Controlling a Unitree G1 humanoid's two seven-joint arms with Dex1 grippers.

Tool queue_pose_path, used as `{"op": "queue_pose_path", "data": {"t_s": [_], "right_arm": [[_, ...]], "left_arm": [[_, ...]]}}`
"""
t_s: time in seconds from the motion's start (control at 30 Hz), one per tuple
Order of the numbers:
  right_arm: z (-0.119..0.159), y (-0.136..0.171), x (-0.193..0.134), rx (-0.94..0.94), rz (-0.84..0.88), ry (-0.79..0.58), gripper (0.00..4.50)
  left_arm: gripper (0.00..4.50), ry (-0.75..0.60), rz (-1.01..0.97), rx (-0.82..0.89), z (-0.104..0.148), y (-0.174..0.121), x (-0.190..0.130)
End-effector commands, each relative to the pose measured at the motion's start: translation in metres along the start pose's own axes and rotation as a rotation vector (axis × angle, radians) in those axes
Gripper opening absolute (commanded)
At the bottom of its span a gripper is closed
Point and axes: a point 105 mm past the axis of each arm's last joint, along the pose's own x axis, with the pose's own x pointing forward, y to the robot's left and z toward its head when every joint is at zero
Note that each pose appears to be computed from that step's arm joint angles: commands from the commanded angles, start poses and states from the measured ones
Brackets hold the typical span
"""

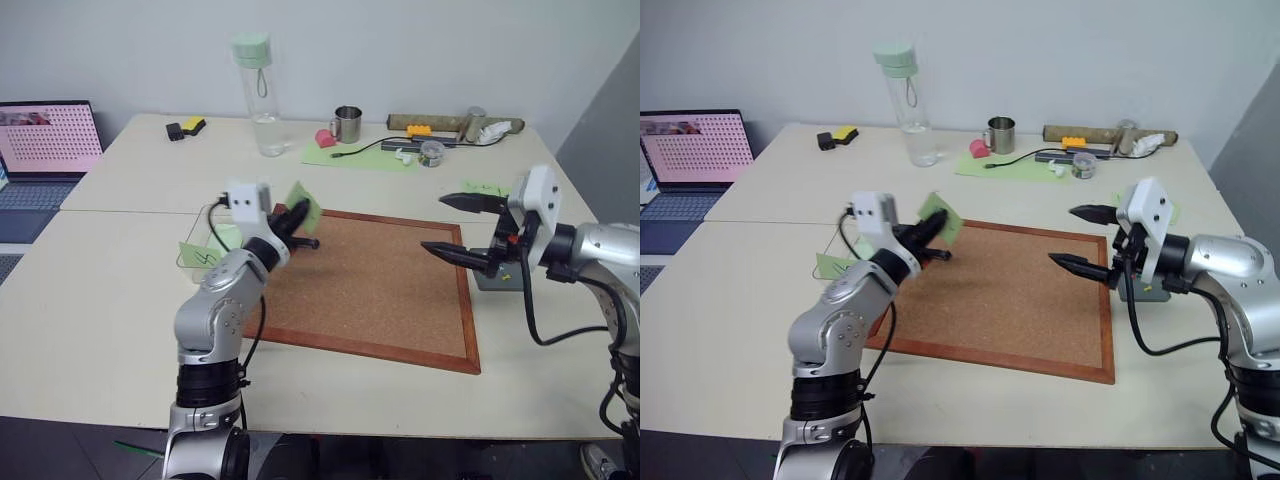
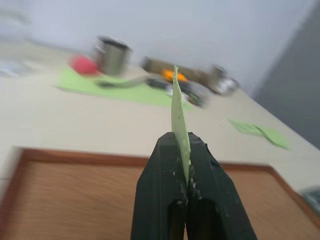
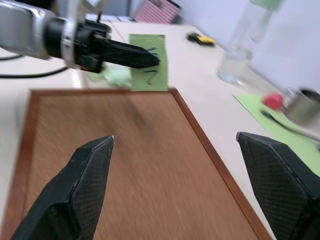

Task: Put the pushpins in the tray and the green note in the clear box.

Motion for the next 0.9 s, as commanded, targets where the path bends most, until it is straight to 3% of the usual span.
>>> {"op": "queue_pose_path", "data": {"t_s": [0.03,0.27,0.57,0.9], "right_arm": [[0.013,0.004,0.005,0.013,0.051,-0.043,4.13],[0.014,0.017,0.013,-0.028,0.140,-0.023,4.13],[0.002,0.022,0.007,-0.044,0.157,0.026,4.16],[-0.004,0.013,0.000,-0.060,0.105,0.043,4.16]], "left_arm": [[0.00,-0.076,0.188,0.194,0.030,0.039,-0.020],[0.00,-0.032,0.354,0.285,0.025,0.079,-0.032],[1.61,-0.011,0.376,0.257,0.020,0.088,-0.031],[3.60,-0.053,0.265,0.323,0.054,0.079,-0.037]]}}
